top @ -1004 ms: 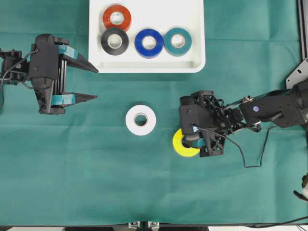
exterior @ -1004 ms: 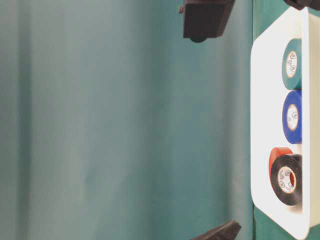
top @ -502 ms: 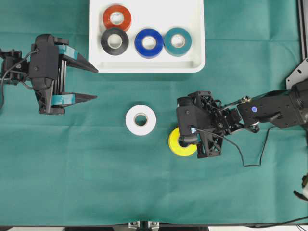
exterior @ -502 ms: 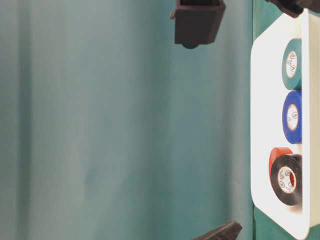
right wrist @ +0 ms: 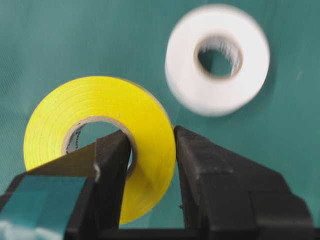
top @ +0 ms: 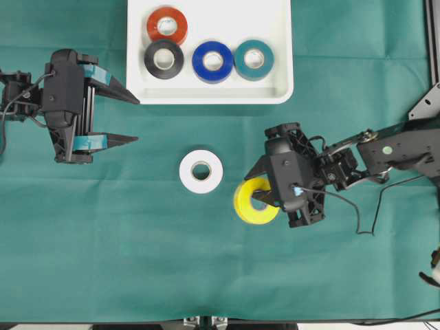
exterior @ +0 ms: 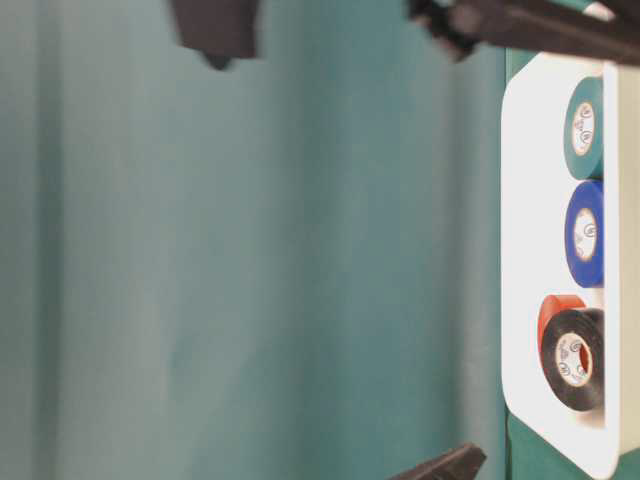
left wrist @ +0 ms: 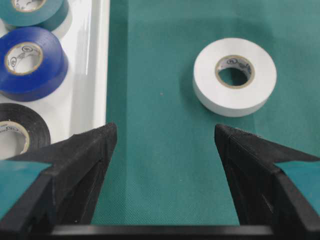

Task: Put the tape alternately from left to right into the white case.
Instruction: 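Close the right gripper on the yellow roll and lift, then carry the yellow roll into the tray's top row and release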

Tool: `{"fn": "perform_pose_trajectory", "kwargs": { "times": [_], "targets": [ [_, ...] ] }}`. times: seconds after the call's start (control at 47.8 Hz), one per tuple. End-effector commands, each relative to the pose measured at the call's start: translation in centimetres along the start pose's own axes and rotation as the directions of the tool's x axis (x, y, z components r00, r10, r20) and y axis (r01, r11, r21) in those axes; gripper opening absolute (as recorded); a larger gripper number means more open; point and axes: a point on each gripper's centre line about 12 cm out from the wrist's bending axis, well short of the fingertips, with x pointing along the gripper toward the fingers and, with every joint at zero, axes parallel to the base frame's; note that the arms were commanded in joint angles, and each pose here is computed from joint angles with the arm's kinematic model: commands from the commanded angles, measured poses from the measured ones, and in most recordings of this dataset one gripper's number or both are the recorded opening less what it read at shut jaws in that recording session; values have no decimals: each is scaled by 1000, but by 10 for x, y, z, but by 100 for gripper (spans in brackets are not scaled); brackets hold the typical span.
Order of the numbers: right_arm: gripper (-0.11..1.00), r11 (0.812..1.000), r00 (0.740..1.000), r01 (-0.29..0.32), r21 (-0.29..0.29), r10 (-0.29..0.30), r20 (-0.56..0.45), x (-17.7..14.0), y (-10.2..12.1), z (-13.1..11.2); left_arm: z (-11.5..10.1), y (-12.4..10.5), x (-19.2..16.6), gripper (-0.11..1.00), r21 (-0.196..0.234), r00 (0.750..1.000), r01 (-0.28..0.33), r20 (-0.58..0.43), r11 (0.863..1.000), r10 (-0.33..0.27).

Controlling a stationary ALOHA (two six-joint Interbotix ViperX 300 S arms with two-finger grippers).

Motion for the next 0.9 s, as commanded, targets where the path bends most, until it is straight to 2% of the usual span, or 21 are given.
{"fn": "perform_pose_trajectory", "kwargs": {
  "times": [0.0,0.188,0.376,0.648,0.878],
  "targets": [
    [32,999,997,-18,-34,21,81,-10,4,21,7,0,-1,89,-2,1000,0,23,1000,0],
    [32,997,992,-25,-77,34,120,-12,3,28,7,0,-1,89,-2,1000,0,23,1000,0],
    [32,999,989,-6,-52,14,151,-12,-12,33,7,0,-1,89,-2,1000,0,23,1000,0],
    [32,995,978,92,23,-95,187,-15,-64,42,6,0,-1,89,-2,1000,0,20,1000,0],
    [32,980,957,197,22,-197,212,-23,-114,49,6,0,-1,89,-2,1000,0,21,1000,0]
  ]
}}
